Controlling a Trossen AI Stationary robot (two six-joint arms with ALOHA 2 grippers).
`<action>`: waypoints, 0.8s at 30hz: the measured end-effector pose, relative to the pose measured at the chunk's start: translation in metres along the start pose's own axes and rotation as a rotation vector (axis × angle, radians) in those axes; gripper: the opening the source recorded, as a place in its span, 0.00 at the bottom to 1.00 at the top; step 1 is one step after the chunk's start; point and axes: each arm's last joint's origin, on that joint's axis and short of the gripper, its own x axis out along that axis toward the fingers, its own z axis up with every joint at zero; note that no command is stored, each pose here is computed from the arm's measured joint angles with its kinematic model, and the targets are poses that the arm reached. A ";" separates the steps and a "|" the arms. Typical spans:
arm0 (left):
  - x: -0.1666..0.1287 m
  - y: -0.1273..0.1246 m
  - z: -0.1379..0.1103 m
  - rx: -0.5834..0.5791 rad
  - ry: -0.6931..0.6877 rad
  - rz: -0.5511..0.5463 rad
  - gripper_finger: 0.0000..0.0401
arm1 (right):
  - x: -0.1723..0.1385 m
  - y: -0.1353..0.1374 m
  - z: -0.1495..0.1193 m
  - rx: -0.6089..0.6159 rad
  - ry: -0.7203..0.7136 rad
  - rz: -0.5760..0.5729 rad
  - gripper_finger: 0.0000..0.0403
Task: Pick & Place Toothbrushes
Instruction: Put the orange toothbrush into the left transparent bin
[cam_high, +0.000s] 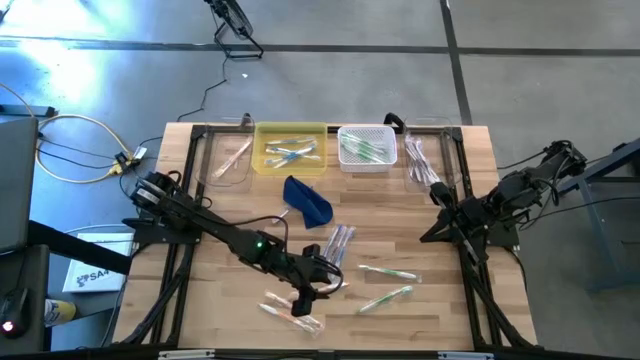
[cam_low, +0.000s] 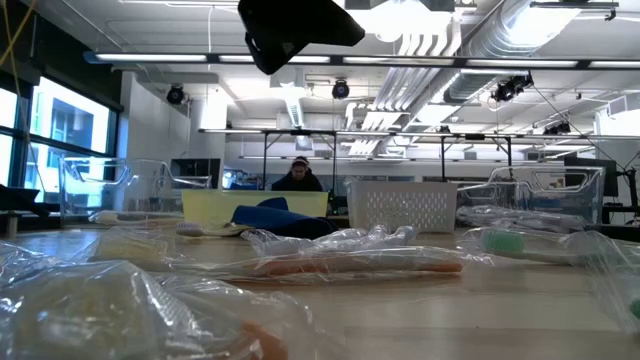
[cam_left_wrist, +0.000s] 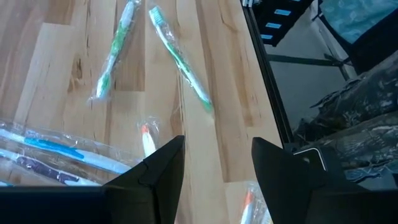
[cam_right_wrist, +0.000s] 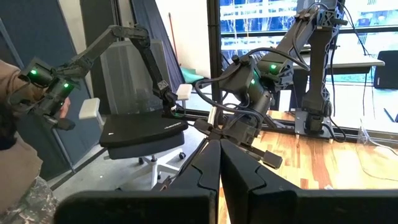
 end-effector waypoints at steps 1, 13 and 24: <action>0.000 0.000 0.000 -0.001 -0.002 -0.001 0.46 | 0.000 0.000 0.000 0.000 0.000 0.000 0.01; -0.003 -0.007 0.019 0.017 -0.147 -0.045 0.46 | 0.000 0.000 0.000 0.003 -0.001 -0.008 0.01; -0.016 -0.025 0.035 0.064 -0.134 0.025 0.46 | 0.000 0.000 0.000 0.043 -0.002 -0.008 0.01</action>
